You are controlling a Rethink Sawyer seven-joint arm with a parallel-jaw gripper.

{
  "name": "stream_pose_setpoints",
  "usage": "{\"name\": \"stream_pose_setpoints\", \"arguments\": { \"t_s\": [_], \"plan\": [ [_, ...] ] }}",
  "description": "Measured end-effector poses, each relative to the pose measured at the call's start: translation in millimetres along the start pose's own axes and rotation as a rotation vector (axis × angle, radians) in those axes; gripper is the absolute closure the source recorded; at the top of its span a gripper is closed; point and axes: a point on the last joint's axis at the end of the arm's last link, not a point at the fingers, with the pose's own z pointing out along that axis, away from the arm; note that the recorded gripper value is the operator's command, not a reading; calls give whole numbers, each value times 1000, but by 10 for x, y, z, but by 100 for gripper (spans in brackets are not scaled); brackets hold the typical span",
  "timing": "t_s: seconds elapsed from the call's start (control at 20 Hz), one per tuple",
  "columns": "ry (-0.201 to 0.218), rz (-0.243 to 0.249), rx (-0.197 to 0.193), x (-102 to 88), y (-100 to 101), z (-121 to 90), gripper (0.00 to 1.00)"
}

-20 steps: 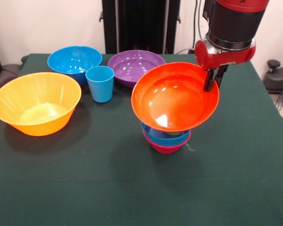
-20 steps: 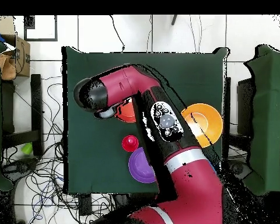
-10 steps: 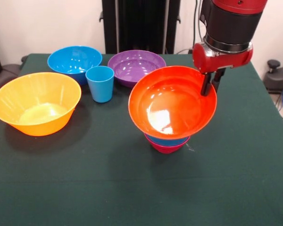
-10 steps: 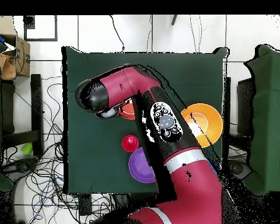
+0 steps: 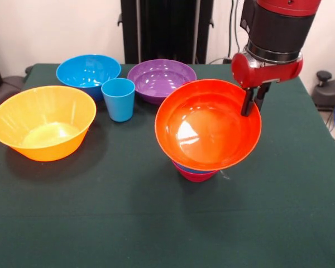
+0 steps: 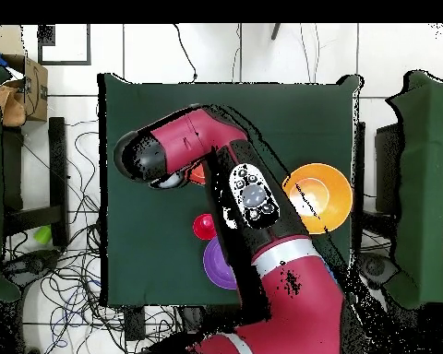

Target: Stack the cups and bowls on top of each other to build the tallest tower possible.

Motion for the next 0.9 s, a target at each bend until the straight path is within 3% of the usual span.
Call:
{"name": "stream_pose_setpoints", "arguments": {
  "t_s": [0.3,0.35,0.7,0.9],
  "plan": [
    [18,-11,23,192,0,-176,100],
    [38,3,18,293,-9,-339,100],
    [128,73,15,590,-137,-970,100],
    [118,85,48,639,-233,-1190,100]
  ]
}}
